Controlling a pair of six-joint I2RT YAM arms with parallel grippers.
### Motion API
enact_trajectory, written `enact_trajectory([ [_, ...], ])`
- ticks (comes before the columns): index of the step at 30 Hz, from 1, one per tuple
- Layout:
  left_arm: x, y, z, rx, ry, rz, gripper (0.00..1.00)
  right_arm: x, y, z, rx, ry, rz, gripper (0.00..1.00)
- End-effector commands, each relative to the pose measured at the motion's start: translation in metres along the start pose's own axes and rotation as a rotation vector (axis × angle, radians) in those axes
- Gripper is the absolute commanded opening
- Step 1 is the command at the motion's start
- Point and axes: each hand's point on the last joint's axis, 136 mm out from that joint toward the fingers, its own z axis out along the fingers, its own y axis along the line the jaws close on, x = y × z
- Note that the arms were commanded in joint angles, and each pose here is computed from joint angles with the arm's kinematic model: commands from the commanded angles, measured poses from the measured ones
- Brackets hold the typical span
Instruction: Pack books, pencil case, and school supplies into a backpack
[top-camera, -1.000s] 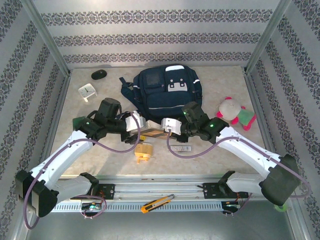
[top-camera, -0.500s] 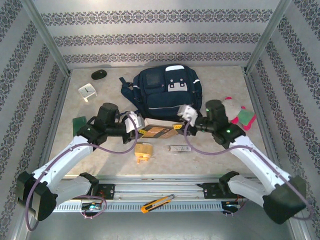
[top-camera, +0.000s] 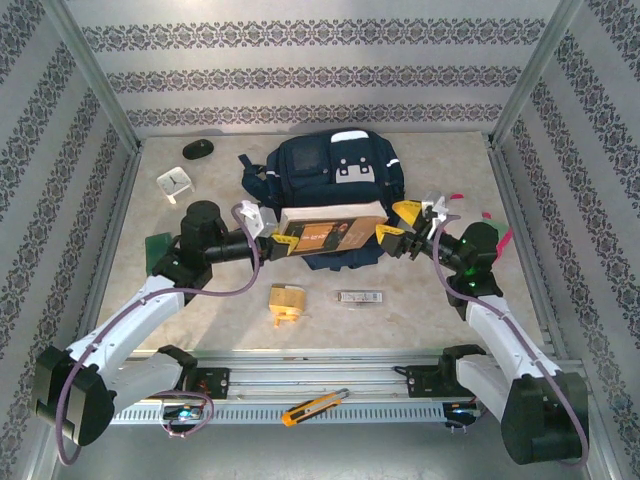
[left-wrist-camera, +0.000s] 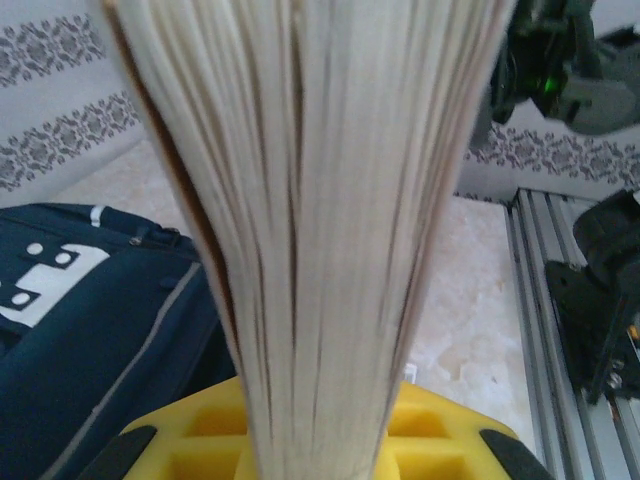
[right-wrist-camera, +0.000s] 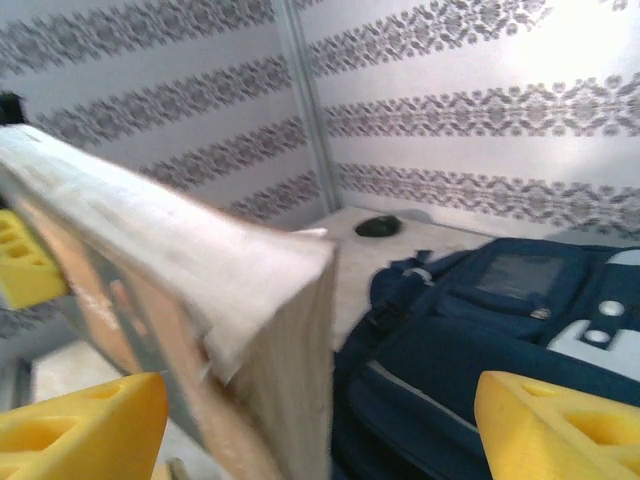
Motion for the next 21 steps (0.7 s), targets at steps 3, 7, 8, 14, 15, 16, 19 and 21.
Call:
enact_trajectory([
  [3,-0.063,0.001,-0.004,0.053,-0.188,0.043,0.00,-0.018,0.024,-0.001,-0.140,-0.072,0.024,0.83],
  [7,-0.071,-0.006,-0.002,0.129,-0.221,0.028,0.00,-0.012,0.038,0.003,-0.228,-0.035,0.004,0.84],
  [8,-0.073,-0.009,-0.002,0.151,-0.224,0.032,0.00,-0.011,0.042,0.004,-0.256,-0.023,-0.009,0.84],
  [14,-0.071,-0.022,-0.003,0.234,-0.214,0.049,0.00,-0.011,0.061,0.006,-0.378,0.013,-0.081,0.80],
  [15,-0.071,-0.022,-0.004,0.236,-0.213,0.049,0.00,-0.012,0.065,0.005,-0.403,0.022,-0.087,0.78],
  [16,-0.070,-0.022,-0.004,0.235,-0.213,0.050,0.00,-0.013,0.068,0.005,-0.426,0.032,-0.086,0.77],
  [19,-0.068,-0.019,-0.002,0.224,-0.209,0.043,0.00,-0.012,0.076,0.003,-0.480,0.060,-0.079,0.68],
  [21,-0.064,-0.015,0.000,0.214,-0.198,0.031,0.00,-0.012,0.079,0.002,-0.484,0.058,-0.084,0.58],
])
